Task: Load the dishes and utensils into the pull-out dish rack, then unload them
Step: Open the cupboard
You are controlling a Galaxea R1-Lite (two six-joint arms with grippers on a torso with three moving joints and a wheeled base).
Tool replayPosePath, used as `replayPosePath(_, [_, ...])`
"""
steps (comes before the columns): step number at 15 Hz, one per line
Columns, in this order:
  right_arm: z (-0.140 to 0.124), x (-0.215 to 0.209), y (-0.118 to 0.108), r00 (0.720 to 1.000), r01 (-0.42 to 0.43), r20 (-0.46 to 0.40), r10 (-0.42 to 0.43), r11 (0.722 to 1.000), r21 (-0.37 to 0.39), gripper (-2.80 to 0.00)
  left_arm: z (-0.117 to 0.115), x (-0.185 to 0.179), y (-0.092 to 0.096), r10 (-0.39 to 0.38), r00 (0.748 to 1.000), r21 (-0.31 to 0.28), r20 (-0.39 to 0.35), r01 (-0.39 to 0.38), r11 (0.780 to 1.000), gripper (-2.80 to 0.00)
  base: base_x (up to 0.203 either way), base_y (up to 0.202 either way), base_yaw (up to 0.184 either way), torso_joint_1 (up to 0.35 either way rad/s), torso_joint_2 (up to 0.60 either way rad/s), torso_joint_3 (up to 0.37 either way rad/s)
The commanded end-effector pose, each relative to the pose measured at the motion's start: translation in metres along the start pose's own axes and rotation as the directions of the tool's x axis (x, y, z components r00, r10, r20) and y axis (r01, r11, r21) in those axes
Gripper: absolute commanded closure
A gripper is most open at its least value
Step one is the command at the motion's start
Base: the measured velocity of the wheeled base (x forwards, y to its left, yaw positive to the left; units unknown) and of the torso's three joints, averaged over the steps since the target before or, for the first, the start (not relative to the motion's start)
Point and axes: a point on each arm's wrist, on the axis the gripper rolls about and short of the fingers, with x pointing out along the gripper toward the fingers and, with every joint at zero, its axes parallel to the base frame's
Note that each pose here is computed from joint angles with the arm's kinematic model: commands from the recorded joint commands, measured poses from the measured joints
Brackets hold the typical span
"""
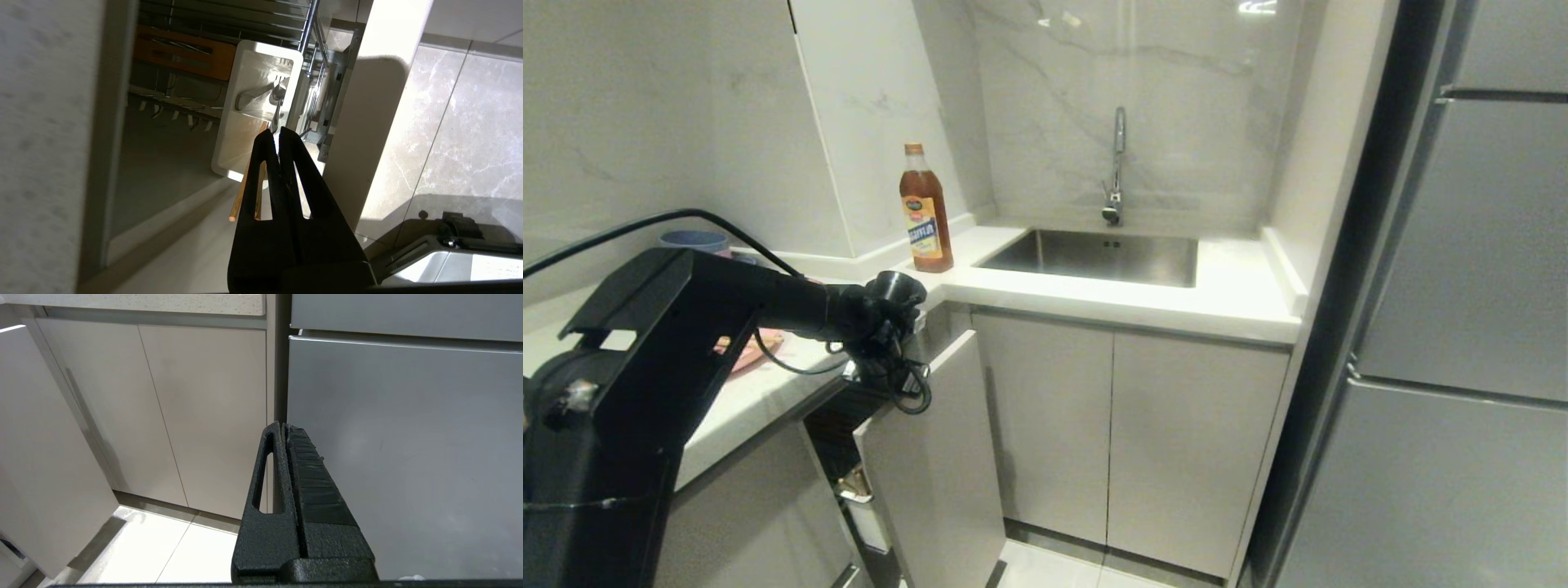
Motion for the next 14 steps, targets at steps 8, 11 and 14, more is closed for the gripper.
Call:
replayPosePath(8, [0.0, 0.0, 0.0, 1.0, 0.0, 0.0, 0.0, 1.0, 0.0, 0.0, -0.016, -0.024, -0.046, -0.125, 0.992, 0.112, -0.021, 0.126, 0.986, 0.0, 0.0, 0.0, 0.0, 0.0, 0.0, 0.0])
replayPosePath(11, [0.0, 0.0, 0.0, 1.0, 0.0, 0.0, 0.0, 1.0, 0.0, 0.0, -0.02, -0.045, -0.055, -0.181, 0.984, 0.137, 0.001, 0.179, 0.974, 0.0, 0.0, 0.0, 0.0, 0.0, 0.0, 0.0])
replayPosePath(14, [0.0, 0.0, 0.0, 1.0, 0.0, 0.0, 0.0, 1.0, 0.0, 0.0, -0.025, -0.065, -0.061, -0.269, 0.963, 0.161, 0.016, 0.263, 0.951, 0.0, 0.0, 0.0, 0.0, 0.0, 0.0, 0.0])
